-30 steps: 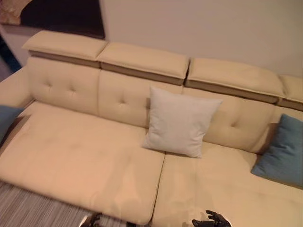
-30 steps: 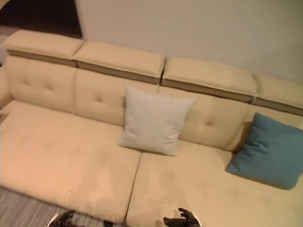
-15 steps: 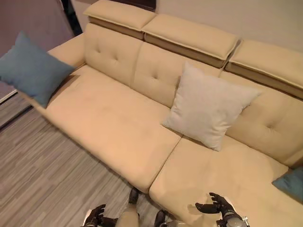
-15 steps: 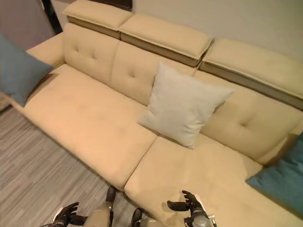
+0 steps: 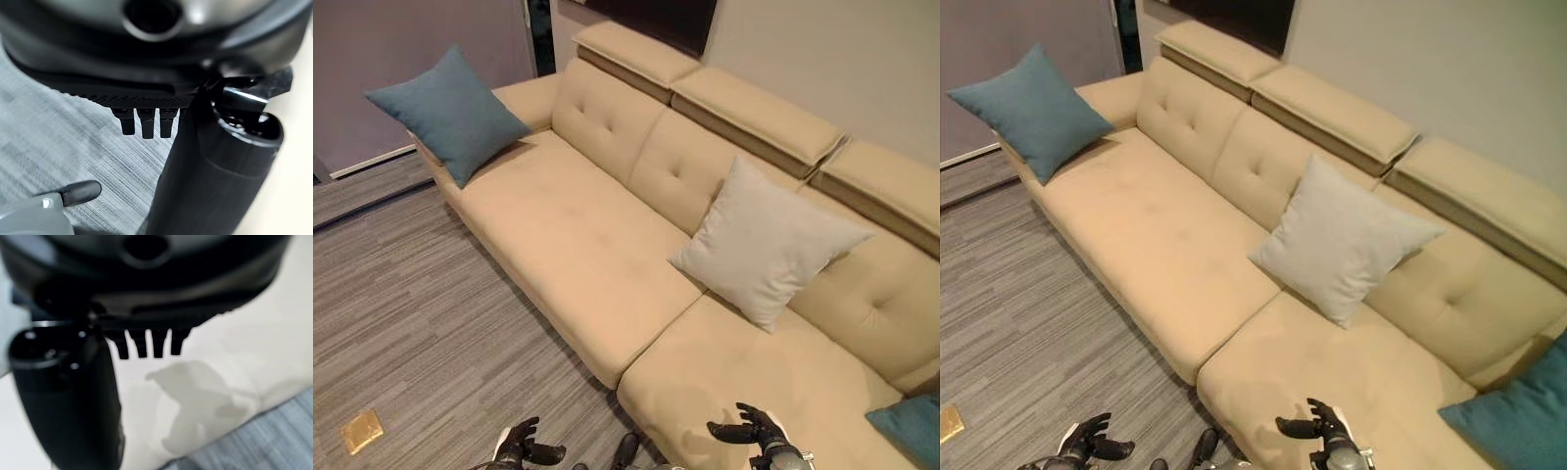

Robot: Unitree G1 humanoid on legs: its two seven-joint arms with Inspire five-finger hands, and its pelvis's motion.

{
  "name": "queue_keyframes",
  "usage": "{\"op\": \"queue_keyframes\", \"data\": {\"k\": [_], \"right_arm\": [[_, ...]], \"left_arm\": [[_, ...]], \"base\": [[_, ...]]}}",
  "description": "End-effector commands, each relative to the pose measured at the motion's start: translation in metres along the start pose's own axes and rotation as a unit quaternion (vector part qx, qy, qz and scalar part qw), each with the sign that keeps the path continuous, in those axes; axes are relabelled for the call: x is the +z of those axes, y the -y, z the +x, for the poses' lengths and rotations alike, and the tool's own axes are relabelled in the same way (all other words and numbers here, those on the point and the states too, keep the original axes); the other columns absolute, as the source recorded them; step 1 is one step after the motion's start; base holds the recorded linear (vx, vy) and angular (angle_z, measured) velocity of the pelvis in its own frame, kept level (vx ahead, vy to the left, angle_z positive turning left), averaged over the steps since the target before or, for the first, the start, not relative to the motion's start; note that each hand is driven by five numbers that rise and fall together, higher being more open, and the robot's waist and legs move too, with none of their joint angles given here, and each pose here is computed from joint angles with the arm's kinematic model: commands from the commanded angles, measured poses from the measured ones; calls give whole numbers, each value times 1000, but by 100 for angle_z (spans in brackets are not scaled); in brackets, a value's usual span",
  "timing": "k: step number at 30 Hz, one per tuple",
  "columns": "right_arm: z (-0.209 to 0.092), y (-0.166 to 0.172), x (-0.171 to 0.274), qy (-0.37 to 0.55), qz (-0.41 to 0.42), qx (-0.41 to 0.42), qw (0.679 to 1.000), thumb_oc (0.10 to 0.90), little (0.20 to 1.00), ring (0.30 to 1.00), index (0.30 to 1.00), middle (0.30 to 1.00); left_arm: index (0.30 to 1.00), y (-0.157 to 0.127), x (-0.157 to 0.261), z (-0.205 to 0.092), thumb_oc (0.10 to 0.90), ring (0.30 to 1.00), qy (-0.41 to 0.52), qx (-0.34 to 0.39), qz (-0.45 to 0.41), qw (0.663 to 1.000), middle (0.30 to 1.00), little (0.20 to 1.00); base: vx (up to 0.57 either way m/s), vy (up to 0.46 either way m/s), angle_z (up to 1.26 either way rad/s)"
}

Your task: Pick up all the scattered cushions and arrange them neatly on the sofa.

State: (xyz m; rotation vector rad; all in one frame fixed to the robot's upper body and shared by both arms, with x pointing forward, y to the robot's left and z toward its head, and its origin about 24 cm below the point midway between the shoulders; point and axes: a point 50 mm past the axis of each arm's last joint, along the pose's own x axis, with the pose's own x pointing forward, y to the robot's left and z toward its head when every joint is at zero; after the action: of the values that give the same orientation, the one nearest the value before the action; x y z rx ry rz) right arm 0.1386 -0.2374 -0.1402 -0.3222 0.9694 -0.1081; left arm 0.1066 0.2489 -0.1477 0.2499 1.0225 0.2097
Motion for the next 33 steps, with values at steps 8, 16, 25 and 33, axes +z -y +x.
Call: {"op": "queue_keyframes", "data": {"k": [8,16,25,33], "right_arm": [[3,18,45,101,-16,-23,995,800,900,900,900,900],[-4,23,27,94,3,-41,995,800,900,900,900,900],[-3,2,21,70,10,-18,997,800,900,900,900,900],[-1,-12,47,114,4,8,993,800,900,900,900,900]], "left_arm": [[900,-21,29,6,800,900,53,38,5,998,900,900],[900,-20,-2,-1,800,900,6,47,-8,999,900,900],[900,-30,-16,-4,800,900,-22,63,-23,998,900,900],[900,-42,4,0,800,900,12,71,-12,997,900,900]], "base": [[-28,-89,99],[-43,-8,132],[215,154,49],[187,222,6]]}}
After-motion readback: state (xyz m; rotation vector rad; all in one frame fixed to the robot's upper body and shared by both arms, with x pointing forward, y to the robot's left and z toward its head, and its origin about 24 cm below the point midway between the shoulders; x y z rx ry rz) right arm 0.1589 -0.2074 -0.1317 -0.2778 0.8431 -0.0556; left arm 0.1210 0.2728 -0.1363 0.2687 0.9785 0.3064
